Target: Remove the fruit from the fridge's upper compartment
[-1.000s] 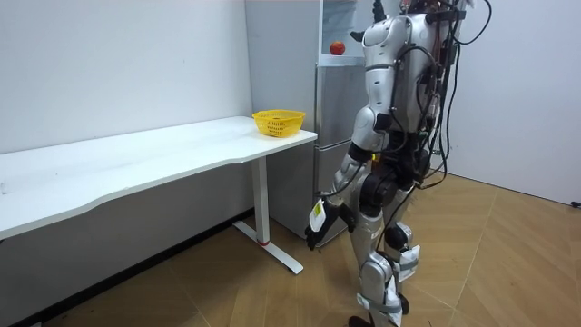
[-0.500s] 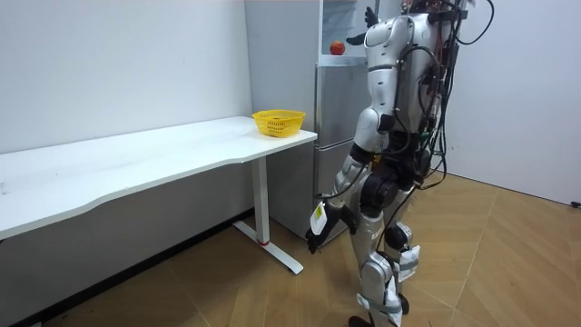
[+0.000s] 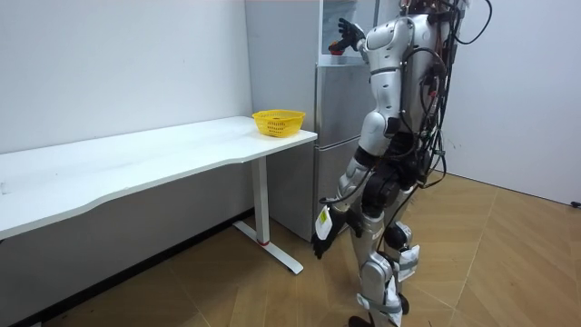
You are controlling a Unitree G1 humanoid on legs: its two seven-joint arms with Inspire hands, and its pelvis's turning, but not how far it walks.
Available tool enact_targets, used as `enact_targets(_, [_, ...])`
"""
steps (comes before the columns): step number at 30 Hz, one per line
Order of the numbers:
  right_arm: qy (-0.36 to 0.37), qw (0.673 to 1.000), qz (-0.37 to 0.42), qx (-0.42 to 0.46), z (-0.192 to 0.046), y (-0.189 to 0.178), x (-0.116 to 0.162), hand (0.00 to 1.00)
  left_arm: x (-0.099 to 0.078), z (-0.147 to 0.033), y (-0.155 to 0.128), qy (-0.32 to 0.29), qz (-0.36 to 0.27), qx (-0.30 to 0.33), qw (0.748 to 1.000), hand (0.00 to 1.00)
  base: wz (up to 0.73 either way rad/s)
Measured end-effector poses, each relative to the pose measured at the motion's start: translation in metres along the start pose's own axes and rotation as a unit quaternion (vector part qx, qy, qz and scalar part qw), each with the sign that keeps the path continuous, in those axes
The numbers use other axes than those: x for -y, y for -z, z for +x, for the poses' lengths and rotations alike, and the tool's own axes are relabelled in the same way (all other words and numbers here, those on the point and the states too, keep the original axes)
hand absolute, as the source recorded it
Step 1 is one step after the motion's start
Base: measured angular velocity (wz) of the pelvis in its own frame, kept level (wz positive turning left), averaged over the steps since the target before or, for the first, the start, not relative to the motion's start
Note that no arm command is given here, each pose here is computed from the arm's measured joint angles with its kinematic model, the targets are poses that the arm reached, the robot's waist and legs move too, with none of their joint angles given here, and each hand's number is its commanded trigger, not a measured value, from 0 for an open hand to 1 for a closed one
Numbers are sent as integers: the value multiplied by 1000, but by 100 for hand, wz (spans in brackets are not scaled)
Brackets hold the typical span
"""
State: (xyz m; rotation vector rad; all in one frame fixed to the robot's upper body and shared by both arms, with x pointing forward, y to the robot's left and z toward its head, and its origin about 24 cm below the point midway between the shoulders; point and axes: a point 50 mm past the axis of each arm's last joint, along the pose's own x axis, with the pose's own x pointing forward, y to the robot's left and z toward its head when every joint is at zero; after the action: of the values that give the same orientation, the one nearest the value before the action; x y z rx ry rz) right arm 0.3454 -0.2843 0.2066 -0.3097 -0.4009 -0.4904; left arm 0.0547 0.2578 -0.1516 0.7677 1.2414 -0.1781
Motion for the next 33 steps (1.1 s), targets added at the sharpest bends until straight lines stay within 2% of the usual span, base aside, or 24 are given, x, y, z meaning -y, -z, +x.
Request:
enact_targets(9, [-10,999,-35,-31,13,8,6,0,2,-1,6,-1,0,-18,1000,0,4])
enact_targets(33, [-4,996,-58,-67,16,22,22,0,-1,-2,7,-3,-13,-19,1000,0,3])
